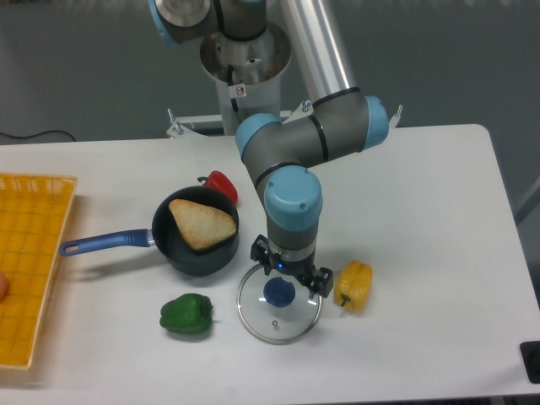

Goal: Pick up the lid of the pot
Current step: 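Close the gripper on the blue knob of the glass lid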

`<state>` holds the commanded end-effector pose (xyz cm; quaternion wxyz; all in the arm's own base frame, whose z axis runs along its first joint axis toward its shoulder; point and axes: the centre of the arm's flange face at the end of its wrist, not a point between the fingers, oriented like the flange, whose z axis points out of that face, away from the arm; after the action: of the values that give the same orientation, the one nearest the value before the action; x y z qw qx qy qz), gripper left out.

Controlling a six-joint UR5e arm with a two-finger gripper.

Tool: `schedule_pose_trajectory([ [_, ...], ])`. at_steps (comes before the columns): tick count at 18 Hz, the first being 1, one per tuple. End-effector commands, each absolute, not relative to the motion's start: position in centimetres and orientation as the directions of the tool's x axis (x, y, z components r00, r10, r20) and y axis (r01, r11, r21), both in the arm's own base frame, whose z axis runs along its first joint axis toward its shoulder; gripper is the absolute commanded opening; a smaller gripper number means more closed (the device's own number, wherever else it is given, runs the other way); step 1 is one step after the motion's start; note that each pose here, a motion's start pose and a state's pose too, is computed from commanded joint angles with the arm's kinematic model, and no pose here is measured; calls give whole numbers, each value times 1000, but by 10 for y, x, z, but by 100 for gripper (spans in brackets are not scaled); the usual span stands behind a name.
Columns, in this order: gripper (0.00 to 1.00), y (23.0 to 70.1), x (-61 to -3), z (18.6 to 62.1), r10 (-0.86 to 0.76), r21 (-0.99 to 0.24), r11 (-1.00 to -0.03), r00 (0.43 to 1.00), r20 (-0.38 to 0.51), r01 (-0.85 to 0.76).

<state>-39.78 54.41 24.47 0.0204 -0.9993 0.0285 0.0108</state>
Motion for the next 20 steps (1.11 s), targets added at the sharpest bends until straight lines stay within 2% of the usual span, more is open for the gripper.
schedule_pose_trajectory([
  [20,100,554,-390,212,-63,-28,-998,998,-15,-63],
])
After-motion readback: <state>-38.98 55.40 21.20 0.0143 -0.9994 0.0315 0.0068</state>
